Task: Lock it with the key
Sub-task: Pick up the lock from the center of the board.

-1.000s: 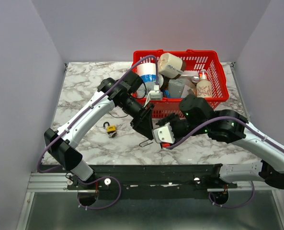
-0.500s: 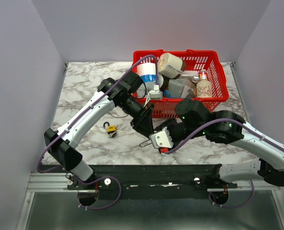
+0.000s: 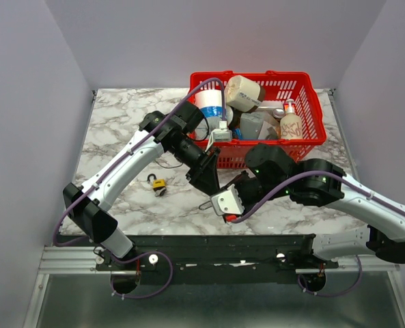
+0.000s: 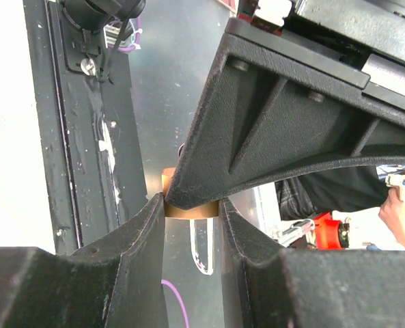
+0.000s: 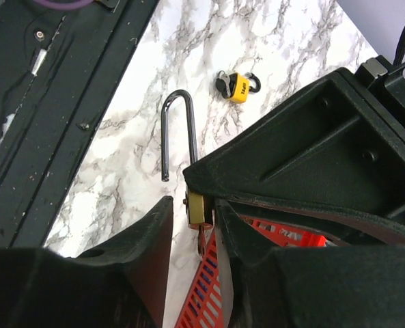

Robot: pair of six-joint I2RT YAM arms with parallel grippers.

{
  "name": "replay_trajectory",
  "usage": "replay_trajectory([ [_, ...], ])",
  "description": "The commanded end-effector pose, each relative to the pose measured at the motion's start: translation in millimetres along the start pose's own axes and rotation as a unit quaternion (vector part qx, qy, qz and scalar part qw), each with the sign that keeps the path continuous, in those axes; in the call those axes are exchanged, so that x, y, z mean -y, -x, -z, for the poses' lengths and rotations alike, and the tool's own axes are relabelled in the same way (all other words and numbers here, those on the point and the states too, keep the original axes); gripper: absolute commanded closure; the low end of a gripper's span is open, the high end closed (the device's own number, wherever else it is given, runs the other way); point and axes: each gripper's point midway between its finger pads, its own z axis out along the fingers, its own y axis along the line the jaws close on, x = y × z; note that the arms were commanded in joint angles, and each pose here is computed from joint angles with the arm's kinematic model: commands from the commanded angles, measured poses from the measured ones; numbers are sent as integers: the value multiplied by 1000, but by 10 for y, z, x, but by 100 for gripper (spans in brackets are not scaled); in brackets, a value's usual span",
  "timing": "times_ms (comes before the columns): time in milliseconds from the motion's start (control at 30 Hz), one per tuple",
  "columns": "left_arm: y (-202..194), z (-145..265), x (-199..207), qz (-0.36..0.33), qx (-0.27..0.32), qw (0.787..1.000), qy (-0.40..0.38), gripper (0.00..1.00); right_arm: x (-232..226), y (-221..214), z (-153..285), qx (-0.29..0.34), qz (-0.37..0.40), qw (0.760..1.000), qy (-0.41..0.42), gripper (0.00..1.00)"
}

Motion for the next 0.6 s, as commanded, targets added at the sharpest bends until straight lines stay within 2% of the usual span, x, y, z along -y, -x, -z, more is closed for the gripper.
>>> replay_trajectory([
  [0, -35, 5, 223, 42, 2, 998, -38, 100, -36, -20, -20, -8, 2, 1000, 1, 62],
  [100, -39, 7, 247, 39, 3, 998, -42, 100, -7, -37, -42, -12, 2, 1000, -6, 65],
  [200, -56, 6, 236, 42, 1, 998, -39, 100, 12, -50, -34, -16, -1, 1000, -10, 80],
  [233, -62, 3, 238, 41, 0, 998, -39, 100, 14, -52, -38, -18, -2, 1000, -11, 94],
  [267, -63, 5, 238, 39, 0, 999, -36, 99, 22, -54, -26, -19, -5, 1000, -15, 99],
  [300, -61, 13, 223, 37, -1, 999, -29, 82, 35, -52, -20, -19, -7, 1000, -19, 99],
  [367, -53, 49, 213, 21, 1, 1000, -17, 63, 39, -68, 8, -21, -18, 999, -29, 99],
  [400, -43, 86, 181, 14, 2, 1000, 0, 48, 48, -71, 16, -20, -23, 999, -34, 99],
  [433, -33, 123, 158, 9, 6, 1000, 11, 41, 69, -71, 37, -20, -32, 998, -45, 99],
  [467, -4, 223, 118, 7, 21, 999, 31, 29, 60, -91, 56, -22, -36, 998, -50, 99],
  [500, 38, 289, 80, -4, 30, 998, 48, 22, 66, -98, 74, -23, -40, 997, -56, 99],
  [567, 119, 539, -14, -12, 65, 993, 97, 20, 96, -101, 129, -23, -62, 995, -73, 99],
])
